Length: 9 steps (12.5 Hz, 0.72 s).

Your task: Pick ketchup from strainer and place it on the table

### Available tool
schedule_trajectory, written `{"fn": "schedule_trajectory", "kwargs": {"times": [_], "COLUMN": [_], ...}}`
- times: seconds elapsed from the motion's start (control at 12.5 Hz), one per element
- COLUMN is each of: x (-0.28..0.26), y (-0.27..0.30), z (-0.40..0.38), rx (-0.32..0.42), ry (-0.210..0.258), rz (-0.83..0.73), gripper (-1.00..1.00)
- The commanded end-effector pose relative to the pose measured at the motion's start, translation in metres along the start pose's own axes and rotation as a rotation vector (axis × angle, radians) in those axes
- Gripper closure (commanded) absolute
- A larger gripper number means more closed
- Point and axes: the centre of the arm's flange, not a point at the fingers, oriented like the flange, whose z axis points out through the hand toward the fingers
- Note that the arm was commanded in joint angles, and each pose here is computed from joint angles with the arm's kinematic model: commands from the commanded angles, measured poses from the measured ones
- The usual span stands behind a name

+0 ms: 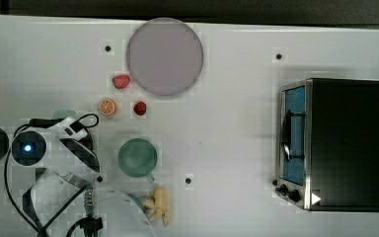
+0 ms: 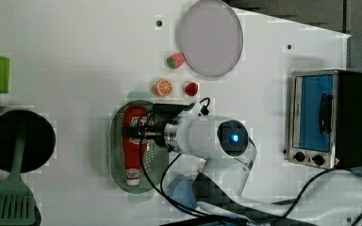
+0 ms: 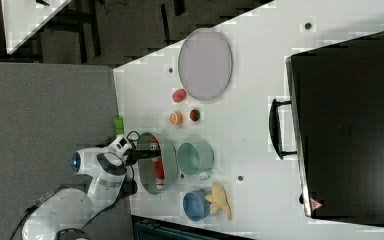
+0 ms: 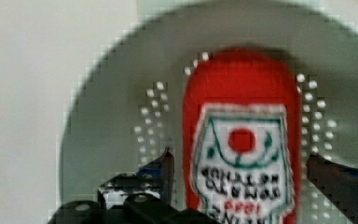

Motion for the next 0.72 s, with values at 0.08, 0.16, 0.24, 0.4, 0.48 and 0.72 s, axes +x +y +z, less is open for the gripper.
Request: {"fn": "schedule_trajectory", "kwargs": {"times": [0.08,0.16,0.24,0.4,0.48,0.72], "x": [-0.009,-0.009,-0.009,-0.010,-0.010,-0.013], "y": [-0.014,-0.013,-0.013,-0.019,-0.024,-0.038], "z": [0.009,0.012,0.013,0.002,-0.008,-0.052], "rx": [-0.007,-0.015,-0.017,-0.011,-0.005,-0.026], "ry": [0.007,0.008,0.010,0.028,0.045,0.084], "rz": [0.050,0.049,0.046,0.036,0.027,0.026], "gripper": [-0.91,-0.67,-0.41,-0.19,-0.19,-0.19]}}
